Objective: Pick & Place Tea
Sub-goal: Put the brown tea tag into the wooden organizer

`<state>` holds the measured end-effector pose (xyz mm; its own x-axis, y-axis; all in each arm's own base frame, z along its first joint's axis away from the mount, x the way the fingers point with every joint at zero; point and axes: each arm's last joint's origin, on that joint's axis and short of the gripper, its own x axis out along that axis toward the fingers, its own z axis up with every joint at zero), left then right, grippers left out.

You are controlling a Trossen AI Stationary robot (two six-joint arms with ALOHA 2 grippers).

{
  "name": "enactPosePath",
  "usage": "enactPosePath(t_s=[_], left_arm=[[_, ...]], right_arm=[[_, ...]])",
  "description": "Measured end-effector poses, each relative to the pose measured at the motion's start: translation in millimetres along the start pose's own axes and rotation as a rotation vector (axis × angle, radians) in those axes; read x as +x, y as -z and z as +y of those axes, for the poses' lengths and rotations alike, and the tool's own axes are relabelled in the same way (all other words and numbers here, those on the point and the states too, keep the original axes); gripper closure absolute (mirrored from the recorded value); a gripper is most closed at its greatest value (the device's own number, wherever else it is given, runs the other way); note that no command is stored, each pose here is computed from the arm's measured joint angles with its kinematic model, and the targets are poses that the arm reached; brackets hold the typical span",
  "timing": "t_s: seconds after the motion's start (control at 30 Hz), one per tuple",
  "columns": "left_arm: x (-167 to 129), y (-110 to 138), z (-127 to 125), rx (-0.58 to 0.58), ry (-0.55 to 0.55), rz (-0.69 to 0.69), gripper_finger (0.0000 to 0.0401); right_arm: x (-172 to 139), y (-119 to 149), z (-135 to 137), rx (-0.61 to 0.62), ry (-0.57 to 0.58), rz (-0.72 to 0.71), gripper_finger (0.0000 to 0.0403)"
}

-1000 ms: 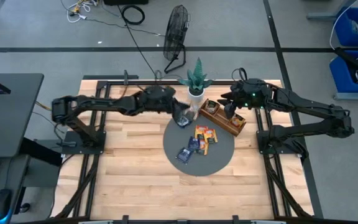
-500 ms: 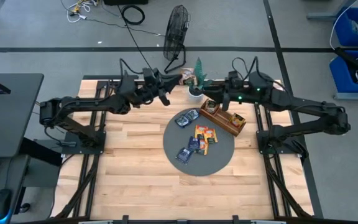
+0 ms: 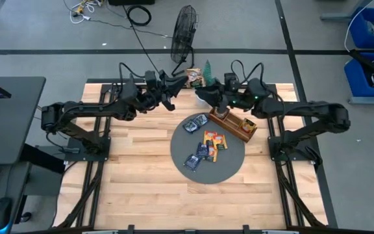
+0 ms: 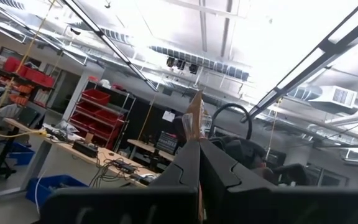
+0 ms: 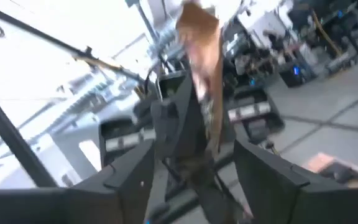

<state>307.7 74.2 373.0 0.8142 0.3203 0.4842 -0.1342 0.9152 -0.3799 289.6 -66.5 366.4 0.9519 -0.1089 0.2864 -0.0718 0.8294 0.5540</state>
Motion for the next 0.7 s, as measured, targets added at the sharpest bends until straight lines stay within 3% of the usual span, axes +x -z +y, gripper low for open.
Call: enactPosePath(t_s=[0.2,0.5,0.7], left_arm=[[0.0,-0.2,0.0,0.000,0.002,-0.001,0.0400],[0.1,-0.4,0.2,0.022,0.003,-0.003,0.0399],[0.1,-0.5,0.2,0.022,0.003,-0.004,0.0399]], right_arm=[[3.9,-2.1,-2.0,-0.004,0.024,-0.106,0.0172],[4.1,-1.9,0.0,0.000,0.014,-0.112,0.0310],[4.1,-2.0,-0.1,0.003,0.026,-0.121,0.0339]])
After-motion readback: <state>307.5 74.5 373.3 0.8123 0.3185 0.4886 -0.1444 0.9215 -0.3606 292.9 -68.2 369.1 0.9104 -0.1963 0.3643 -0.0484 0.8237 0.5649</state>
